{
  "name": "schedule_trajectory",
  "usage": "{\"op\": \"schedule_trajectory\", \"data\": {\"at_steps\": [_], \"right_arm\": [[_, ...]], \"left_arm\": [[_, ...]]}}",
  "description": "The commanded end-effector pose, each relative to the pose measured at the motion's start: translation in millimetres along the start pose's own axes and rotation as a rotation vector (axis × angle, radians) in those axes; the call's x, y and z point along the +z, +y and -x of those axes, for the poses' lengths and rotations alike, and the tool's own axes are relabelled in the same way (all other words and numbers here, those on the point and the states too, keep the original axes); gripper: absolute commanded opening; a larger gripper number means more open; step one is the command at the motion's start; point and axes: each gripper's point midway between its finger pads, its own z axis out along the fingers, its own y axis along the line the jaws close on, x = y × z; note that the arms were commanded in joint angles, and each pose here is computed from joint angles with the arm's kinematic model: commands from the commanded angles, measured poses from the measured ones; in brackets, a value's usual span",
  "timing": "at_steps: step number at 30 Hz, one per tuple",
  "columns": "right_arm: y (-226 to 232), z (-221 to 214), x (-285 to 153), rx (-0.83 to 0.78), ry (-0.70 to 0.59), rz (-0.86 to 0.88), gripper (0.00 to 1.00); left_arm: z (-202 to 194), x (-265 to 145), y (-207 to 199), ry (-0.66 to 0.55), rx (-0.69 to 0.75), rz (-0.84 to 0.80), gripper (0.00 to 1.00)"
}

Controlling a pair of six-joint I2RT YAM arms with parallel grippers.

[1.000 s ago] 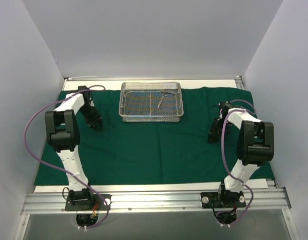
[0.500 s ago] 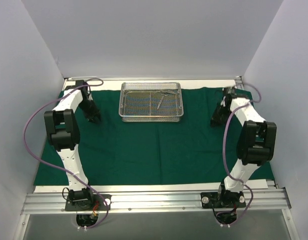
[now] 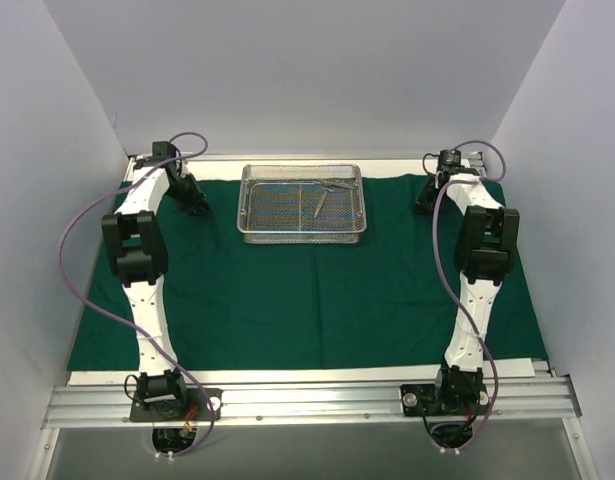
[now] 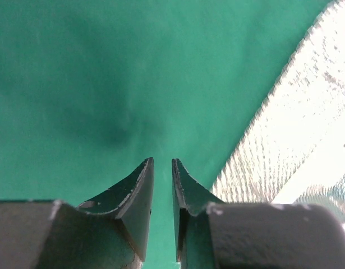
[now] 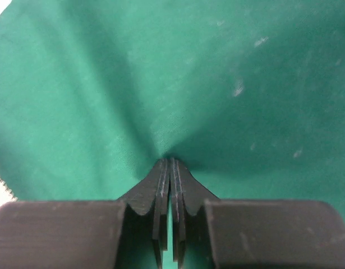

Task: Open and lay out the surgical kit
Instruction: Smooth out the surgical kit at the center of the board.

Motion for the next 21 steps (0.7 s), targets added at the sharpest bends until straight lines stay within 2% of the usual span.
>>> {"op": "schedule_trajectory", "data": {"at_steps": [1,2,3,7,11,13,15,16,17,19,20,21], "right_arm": [[-24.5,34.6,7.1,0.077,-0.089,-0.079,0.0],[-31.5,39.3,9.0,0.096,-0.092,-0.099,0.0],[-43.5,34.6,18.5,0.118,-0.068,-0.129,0.0],[-71.7,33.3,28.6,0.132,-0.019,-0.174,0.0],[-31.5,41.9,23.1,0.022,-0.016,-0.054,0.0],[-9.7,57.5,5.9,-0.033,-0.064,-0.034,0.02],[15.7,71.8,-18.6,-0.073,-0.126,-0.014,0.1],[25.5,76.4,-29.6,-0.081,-0.148,0.0,0.22],[40.8,77.8,-39.0,-0.093,-0.169,0.021,0.3],[68.8,85.4,-64.0,-0.115,-0.217,0.106,0.44],[79.7,83.4,-69.1,-0.125,-0.216,0.142,0.58],[93.3,79.7,-74.1,-0.132,-0.211,0.182,0.62]], "left_arm": [[25.8,20.2,-1.6,-0.041,-0.027,-0.037,0.28],[34.9,19.8,-2.5,-0.059,-0.025,-0.035,0.27],[26.3,35.7,10.7,-0.009,-0.047,0.001,0.27],[32.0,50.6,31.8,0.021,-0.053,0.051,0.26],[46.9,32.8,25.7,-0.043,-0.033,0.044,0.26],[50.8,16.5,17.0,-0.065,-0.038,0.024,0.27],[52.8,-1.6,3.7,-0.086,-0.038,-0.002,0.3],[51.5,-6.3,0.1,-0.088,-0.04,-0.007,0.31],[53.8,-21.2,-11.4,-0.114,-0.028,-0.029,0.33],[44.0,-26.6,-17.9,-0.098,-0.027,-0.043,0.35],[41.1,-31.6,-21.4,-0.099,-0.02,-0.047,0.35],[36.7,-42.7,-31.7,-0.109,0.007,-0.059,0.36]]}}
